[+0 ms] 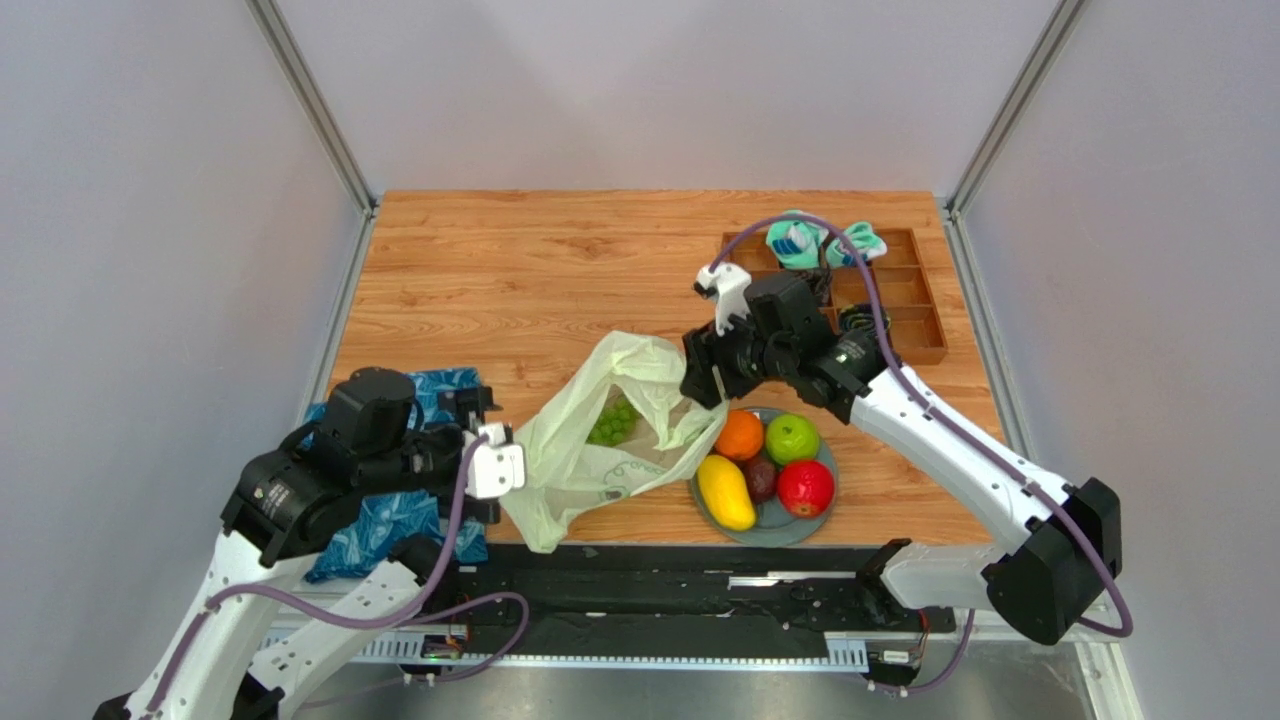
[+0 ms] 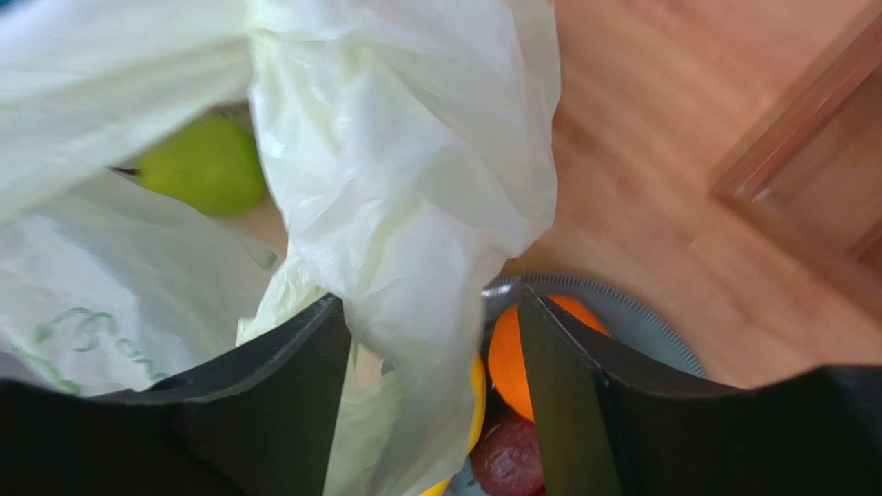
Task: Take the fake fruits out of the plastic bag
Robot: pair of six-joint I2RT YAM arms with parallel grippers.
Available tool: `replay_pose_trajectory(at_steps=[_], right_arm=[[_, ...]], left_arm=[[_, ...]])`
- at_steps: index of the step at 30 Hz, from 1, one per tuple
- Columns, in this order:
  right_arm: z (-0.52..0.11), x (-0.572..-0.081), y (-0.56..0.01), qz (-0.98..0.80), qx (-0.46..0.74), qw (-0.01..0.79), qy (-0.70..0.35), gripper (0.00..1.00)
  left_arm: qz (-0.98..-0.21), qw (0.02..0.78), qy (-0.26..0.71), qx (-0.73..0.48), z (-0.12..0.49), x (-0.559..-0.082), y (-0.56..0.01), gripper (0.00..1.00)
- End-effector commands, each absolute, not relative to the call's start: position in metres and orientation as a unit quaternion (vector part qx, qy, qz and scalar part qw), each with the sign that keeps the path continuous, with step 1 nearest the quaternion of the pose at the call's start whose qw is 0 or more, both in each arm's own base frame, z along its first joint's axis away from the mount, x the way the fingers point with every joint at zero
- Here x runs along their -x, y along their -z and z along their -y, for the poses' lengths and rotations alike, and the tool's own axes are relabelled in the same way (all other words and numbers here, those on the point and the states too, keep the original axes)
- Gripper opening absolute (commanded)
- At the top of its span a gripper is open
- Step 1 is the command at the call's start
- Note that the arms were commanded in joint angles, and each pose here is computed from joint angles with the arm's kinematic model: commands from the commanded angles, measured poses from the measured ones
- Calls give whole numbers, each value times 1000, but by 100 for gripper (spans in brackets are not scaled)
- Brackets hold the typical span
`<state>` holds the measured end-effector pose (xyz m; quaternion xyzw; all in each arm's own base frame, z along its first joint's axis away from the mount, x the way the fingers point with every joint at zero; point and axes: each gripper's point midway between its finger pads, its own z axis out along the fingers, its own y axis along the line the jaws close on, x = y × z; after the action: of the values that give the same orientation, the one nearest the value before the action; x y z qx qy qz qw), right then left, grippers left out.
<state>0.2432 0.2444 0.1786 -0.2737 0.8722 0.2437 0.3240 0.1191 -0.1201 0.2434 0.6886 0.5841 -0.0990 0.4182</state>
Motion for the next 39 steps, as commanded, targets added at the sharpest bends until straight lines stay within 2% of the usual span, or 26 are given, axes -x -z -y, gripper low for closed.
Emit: replay_pose_trajectory(at_steps=[1,3,4,5,8,12,17,19,21,24,27,30,39], right_arm=[[-260,-272,-291,-787,310,464,-261,70],[-263,-265,-300,-773,338,466,-266,78],[-266,-258,-307,-764,349,468,-276,91],[-269,-251,-308,-757,363,465,-281,93],[-275,-235,-310,-740,386,466,-294,95],[-277,-217,-300,-733,405,442,-323,95],[-276,-206,-288,-725,426,428,-331,94],[-276,-205,-288,-720,435,430,-329,93],[-276,-201,-289,-710,451,430,-330,91],[-273,-195,-283,-707,463,421,-330,90],[-268,-192,-280,-708,462,422,-326,90],[-264,-189,-280,-708,462,425,-324,90],[-260,-182,-272,-715,466,407,-326,90]], left_arm=[[-674,479,140,-544,136,-152,-287,99],[-688,481,164,-518,139,-152,-296,99],[-698,462,192,-512,147,-149,-293,99],[-705,452,203,-506,149,-148,-292,99],[-730,423,246,-477,160,-149,-297,99],[-687,370,392,-488,193,-119,-357,99],[-682,356,461,-443,202,-124,-392,99],[-734,338,437,-396,200,-147,-376,99],[-790,312,375,-372,188,-172,-331,99],[-857,234,309,-341,170,-188,-266,99],[-903,209,246,-282,148,-216,-224,99],[-924,191,229,-240,138,-238,-204,99],[-964,47,218,-143,131,-215,-129,99]])
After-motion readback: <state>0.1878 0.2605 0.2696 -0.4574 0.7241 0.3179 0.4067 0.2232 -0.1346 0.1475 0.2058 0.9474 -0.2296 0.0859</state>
